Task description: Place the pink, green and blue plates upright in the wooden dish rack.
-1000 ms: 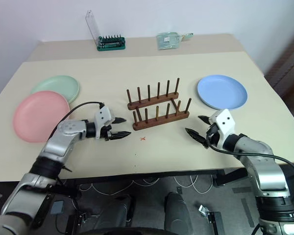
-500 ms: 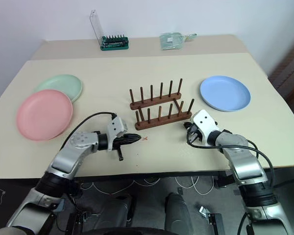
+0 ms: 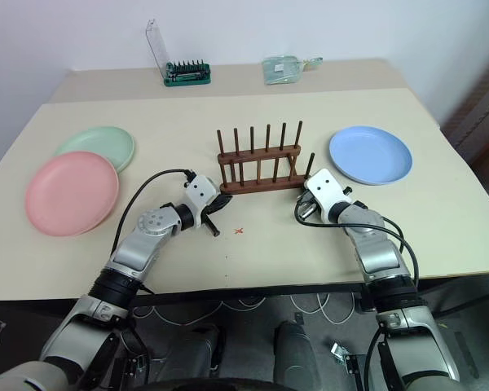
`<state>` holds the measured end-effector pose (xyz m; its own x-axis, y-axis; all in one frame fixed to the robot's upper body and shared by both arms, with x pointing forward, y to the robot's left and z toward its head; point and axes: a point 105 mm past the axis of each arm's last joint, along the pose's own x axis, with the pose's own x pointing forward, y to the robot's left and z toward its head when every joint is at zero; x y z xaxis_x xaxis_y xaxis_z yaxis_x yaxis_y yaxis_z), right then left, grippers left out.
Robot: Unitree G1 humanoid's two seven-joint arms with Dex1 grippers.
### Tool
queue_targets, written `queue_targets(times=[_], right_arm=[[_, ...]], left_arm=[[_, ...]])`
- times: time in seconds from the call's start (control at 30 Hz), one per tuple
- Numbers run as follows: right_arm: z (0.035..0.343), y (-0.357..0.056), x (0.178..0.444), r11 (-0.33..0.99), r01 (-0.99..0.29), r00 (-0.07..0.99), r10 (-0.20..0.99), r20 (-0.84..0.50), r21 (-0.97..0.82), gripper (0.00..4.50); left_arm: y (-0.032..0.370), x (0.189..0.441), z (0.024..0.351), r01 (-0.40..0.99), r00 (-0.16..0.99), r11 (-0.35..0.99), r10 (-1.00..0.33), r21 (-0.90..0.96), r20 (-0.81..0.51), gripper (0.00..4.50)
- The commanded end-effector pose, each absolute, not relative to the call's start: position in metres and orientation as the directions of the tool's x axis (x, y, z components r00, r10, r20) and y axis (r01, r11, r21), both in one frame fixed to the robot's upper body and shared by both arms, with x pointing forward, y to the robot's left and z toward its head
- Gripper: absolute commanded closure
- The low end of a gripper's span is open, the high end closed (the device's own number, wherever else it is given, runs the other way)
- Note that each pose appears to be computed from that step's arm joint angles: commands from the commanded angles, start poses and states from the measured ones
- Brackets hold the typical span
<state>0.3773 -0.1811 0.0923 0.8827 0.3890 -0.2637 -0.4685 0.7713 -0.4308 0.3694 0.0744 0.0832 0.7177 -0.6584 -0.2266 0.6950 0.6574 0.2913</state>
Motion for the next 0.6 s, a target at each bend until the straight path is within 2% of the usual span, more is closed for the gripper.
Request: queue_targets(times=[0.03, 0.27, 0.4, 0.5, 0.6], right_arm=[[0.101, -0.178, 0.380, 0.764, -0.456, 0.890, 0.396, -0.225, -0.457, 4.46], [0.100, -0.177, 0.380, 0.767, -0.448, 0.894, 0.393, -0.215, -0.460, 4.46], [0.117, -0.173, 0.370, 0.732, -0.496, 0.864, 0.468, -0.184, -0.467, 4.46], [0.141, -0.165, 0.353, 0.676, -0.571, 0.802, 0.580, -0.143, -0.466, 4.46], [0.157, -0.161, 0.343, 0.653, -0.611, 0.765, 0.633, -0.122, -0.448, 4.46]], left_arm=[[0.090, 0.375, 0.076, 0.649, 0.760, 0.692, -0.599, 0.315, -0.253, 4.50], [0.091, 0.378, 0.079, 0.621, 0.784, 0.720, -0.582, 0.311, -0.217, 4.50], [0.101, 0.376, 0.086, 0.612, 0.790, 0.725, -0.579, 0.315, -0.202, 4.50], [0.118, 0.364, 0.107, 0.620, 0.781, 0.730, -0.610, 0.287, -0.134, 4.50], [0.145, 0.353, 0.142, 0.609, 0.789, 0.781, -0.614, 0.138, -0.004, 4.50]])
